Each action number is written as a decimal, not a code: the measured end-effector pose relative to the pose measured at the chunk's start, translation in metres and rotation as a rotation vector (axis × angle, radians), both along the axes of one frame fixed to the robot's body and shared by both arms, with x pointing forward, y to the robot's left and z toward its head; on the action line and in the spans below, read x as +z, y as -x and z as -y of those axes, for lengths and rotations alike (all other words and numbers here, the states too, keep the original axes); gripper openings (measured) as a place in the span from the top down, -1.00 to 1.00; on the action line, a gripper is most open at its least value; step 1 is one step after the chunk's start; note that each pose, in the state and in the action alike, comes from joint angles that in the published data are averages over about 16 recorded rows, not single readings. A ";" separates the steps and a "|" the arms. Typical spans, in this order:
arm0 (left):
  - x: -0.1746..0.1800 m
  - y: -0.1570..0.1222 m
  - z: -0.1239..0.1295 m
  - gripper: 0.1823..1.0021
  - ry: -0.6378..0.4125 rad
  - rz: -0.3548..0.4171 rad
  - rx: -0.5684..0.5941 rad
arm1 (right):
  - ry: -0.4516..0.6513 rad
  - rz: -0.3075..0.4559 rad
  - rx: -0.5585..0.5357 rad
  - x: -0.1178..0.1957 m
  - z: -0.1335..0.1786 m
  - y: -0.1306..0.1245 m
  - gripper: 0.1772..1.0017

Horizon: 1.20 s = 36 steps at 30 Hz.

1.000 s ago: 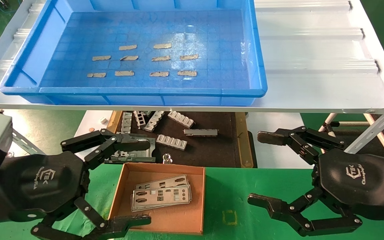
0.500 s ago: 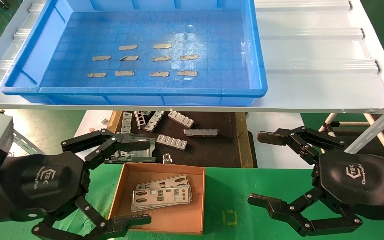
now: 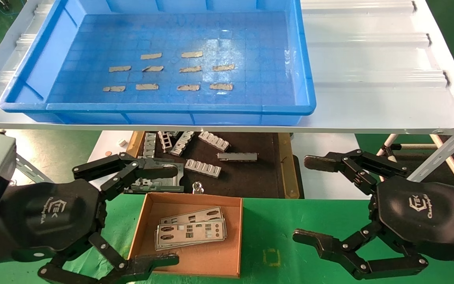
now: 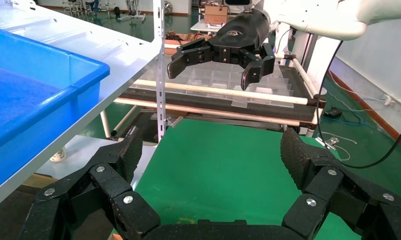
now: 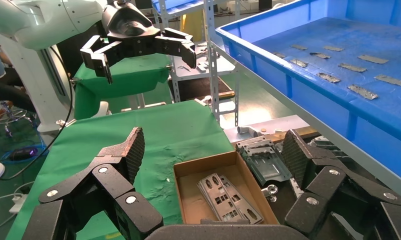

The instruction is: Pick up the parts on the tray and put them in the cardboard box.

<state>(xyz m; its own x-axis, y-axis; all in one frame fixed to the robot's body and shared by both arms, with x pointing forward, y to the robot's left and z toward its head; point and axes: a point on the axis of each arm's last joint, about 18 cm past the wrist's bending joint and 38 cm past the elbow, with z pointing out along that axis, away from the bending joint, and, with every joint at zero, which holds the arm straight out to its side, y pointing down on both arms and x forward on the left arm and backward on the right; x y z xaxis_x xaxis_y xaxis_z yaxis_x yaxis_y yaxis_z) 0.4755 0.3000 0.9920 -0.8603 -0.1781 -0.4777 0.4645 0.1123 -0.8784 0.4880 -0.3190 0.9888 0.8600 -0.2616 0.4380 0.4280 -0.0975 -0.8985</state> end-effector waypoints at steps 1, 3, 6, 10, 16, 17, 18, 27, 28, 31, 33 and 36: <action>0.000 0.000 0.000 -1.00 0.000 0.000 0.000 | 0.000 0.000 0.000 0.000 0.000 0.000 -1.00; 0.000 0.000 0.000 -1.00 0.000 0.000 0.000 | 0.000 0.000 0.000 0.000 0.000 0.000 -1.00; 0.000 0.000 0.000 -1.00 0.000 0.000 0.000 | 0.000 0.000 0.000 0.000 0.000 0.000 -1.00; 0.000 0.000 0.000 -1.00 0.000 0.000 0.000 | 0.000 0.000 0.000 0.000 0.000 0.000 -1.00; 0.000 0.000 0.000 -1.00 0.000 0.000 0.000 | 0.000 0.000 0.000 0.000 0.000 0.000 -1.00; 0.000 0.000 0.000 -1.00 0.000 0.000 0.000 | 0.000 0.000 0.000 0.000 0.000 0.000 -1.00; 0.000 0.000 0.000 -1.00 0.000 0.000 0.000 | 0.000 0.000 0.000 0.000 0.000 0.000 -1.00; 0.000 0.000 0.000 -1.00 0.000 0.000 0.000 | 0.000 0.000 0.000 0.000 0.000 0.000 -1.00; 0.000 0.000 0.000 -1.00 0.000 0.000 0.000 | 0.000 0.000 0.000 0.000 0.000 0.000 -1.00; 0.000 0.000 0.000 -1.00 0.000 0.000 0.000 | 0.000 0.000 0.000 0.000 0.000 0.000 -1.00; 0.000 0.000 0.000 -1.00 0.000 0.000 0.000 | 0.000 0.000 0.000 0.000 0.000 0.000 -1.00; 0.000 0.000 0.000 -1.00 0.000 0.000 0.000 | 0.000 0.000 0.000 0.000 0.000 0.000 -1.00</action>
<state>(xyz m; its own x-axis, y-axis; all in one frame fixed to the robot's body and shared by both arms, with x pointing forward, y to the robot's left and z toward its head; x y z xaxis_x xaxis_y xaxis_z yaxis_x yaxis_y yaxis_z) 0.4756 0.3000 0.9920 -0.8604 -0.1784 -0.4774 0.4643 0.1121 -0.8786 0.4880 -0.3190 0.9888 0.8600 -0.2616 0.4380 0.4280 -0.0975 -0.8985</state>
